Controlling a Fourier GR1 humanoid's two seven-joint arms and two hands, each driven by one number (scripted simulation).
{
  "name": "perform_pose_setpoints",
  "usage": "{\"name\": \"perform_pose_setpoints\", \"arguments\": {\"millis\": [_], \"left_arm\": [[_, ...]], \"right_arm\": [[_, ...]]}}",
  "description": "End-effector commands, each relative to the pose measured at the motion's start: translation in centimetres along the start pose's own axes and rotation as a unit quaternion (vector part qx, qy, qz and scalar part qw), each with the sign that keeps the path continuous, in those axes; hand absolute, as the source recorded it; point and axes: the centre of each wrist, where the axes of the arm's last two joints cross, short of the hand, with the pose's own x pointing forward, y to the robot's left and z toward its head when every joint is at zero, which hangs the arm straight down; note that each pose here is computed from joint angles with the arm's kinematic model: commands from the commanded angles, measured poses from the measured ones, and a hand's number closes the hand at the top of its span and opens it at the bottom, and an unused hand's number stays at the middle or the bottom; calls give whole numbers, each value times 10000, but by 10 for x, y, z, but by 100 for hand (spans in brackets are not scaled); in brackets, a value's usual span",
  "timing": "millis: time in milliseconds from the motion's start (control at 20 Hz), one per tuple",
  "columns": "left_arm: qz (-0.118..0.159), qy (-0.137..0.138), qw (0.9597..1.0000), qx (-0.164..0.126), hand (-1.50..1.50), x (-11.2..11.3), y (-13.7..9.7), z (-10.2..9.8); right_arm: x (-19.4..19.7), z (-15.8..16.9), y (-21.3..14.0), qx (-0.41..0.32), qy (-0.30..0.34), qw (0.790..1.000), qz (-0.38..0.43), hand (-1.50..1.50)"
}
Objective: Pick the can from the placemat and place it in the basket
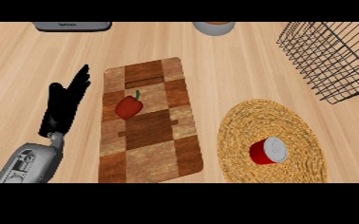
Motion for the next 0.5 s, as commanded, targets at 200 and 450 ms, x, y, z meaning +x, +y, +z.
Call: {"name": "perform_pose_setpoints", "arguments": {"millis": [200,450], "left_arm": [[-1,-63,9999,-82,0,-15,-6,1],[40,43,9999,-141,0,6,-2,4]], "right_arm": [[-29,-40,35,261,54,9996,-102,-150],[-4,-46,51,153,85,9998,-13,-150]]}}
